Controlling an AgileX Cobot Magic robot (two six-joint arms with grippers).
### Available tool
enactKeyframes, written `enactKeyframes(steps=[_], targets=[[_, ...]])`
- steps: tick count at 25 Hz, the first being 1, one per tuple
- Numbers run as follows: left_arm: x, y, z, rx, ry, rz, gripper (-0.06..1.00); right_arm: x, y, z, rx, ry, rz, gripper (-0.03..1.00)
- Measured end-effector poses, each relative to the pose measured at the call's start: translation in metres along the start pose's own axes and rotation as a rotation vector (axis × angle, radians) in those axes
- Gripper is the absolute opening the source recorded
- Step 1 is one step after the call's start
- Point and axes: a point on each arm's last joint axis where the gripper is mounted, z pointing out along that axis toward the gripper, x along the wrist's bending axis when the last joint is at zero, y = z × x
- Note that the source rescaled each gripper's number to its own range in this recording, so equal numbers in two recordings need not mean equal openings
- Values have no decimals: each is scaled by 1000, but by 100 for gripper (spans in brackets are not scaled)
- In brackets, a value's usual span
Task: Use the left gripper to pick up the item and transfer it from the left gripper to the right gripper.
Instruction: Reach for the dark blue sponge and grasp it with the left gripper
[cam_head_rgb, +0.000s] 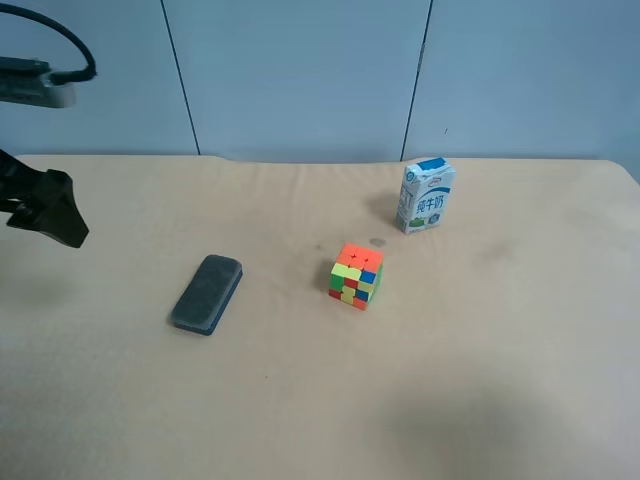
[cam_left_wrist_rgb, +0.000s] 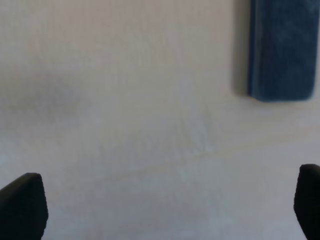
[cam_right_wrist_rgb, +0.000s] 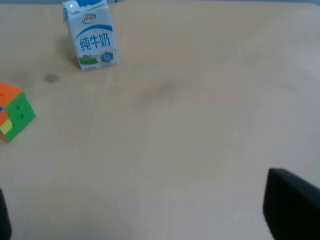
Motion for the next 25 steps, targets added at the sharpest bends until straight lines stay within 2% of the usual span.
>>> enactKeyframes(steps=[5,11,17,25], targets=[[-30,16,25,53,61,11,100,0,0,0,0,0,0,99],[-66,20,57,111,64,-5,100,0,0,0,0,0,0,99],[-74,24,89,129,57,-49,100,0,0,0,0,0,0,99],[-84,24,118,157,-1,-88,100,0,0,0,0,0,1,99]])
